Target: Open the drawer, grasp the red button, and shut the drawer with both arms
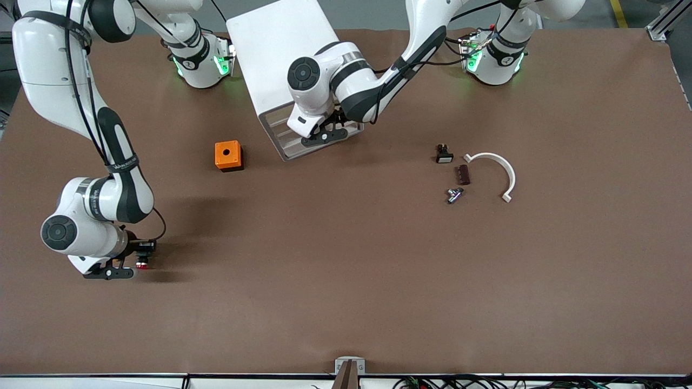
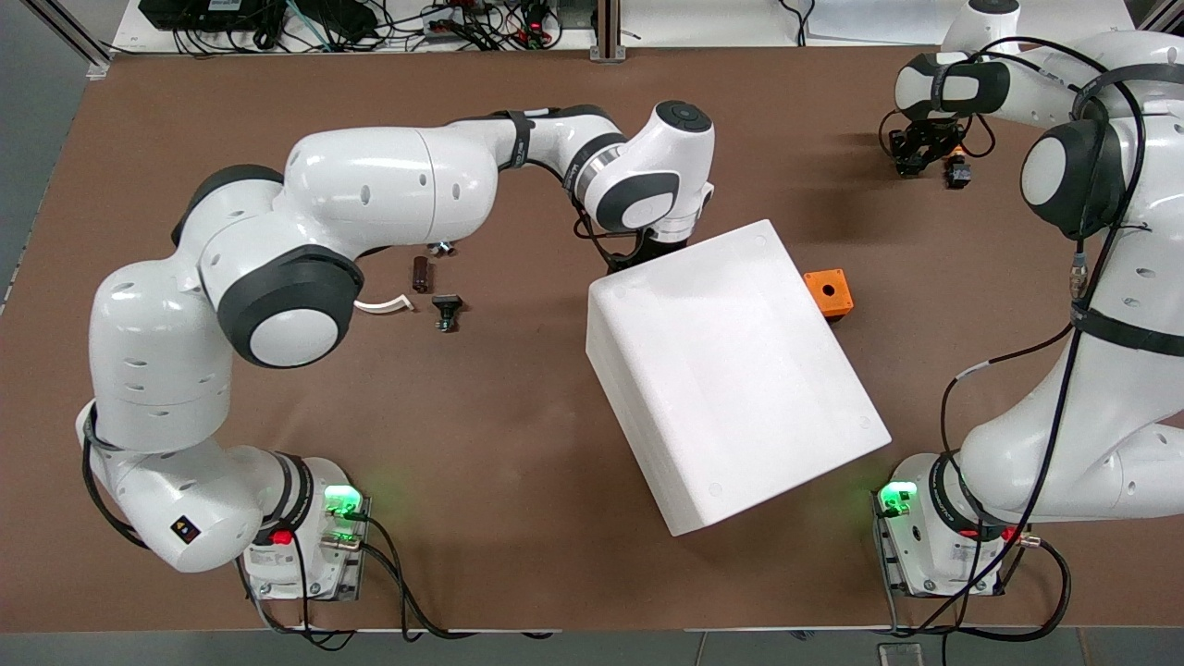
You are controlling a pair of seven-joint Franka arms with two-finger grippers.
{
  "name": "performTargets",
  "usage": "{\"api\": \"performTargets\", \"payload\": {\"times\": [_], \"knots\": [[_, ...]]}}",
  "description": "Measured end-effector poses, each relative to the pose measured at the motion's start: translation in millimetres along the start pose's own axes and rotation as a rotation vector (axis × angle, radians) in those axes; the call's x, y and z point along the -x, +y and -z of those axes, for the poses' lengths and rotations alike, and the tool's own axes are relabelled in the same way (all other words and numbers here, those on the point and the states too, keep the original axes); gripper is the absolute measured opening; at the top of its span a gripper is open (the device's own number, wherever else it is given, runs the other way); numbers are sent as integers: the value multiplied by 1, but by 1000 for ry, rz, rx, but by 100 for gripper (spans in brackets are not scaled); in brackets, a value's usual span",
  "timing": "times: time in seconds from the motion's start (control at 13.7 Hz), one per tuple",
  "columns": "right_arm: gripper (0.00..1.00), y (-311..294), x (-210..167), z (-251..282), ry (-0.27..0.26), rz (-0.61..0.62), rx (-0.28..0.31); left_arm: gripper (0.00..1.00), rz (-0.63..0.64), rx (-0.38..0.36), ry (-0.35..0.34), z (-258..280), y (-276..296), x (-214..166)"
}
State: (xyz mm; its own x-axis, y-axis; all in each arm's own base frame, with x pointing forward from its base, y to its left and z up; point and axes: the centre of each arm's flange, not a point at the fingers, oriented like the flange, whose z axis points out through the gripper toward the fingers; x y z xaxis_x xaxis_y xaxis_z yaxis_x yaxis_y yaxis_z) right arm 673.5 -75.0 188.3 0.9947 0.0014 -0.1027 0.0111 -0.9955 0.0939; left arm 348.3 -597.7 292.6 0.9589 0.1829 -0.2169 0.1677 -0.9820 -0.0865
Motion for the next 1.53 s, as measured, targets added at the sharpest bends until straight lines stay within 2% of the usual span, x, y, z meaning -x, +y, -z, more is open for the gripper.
{"api": "performTargets", "payload": {"times": [0.22, 0.44, 0.51, 0.88, 1.1, 1.24, 1.53], "knots": [[42, 0, 0, -1, -1, 0, 0, 100, 40, 26, 8, 17, -10, -26], [46, 1, 1, -5, -5, -3, 0, 100, 121, 69, 20, 46, -40, -83], [52, 1, 1, -7, -7, -3, -1, 100, 148, 85, 25, 57, -55, -106], [99, 1, 0, -6, -6, -3, -1, 100, 344, 179, 71, 129, -167, -230], [100, 1, -3, 13, -15, -3, -3, 100, 361, 209, 109, 171, -259, -288], [100, 2, -7, 50, 1, -4, -4, 100, 329, 226, 146, 192, -317, -317], [100, 1, 5, 153, 50, -2, -13, 100, 243, 224, 211, 235, -412, -339]]}}
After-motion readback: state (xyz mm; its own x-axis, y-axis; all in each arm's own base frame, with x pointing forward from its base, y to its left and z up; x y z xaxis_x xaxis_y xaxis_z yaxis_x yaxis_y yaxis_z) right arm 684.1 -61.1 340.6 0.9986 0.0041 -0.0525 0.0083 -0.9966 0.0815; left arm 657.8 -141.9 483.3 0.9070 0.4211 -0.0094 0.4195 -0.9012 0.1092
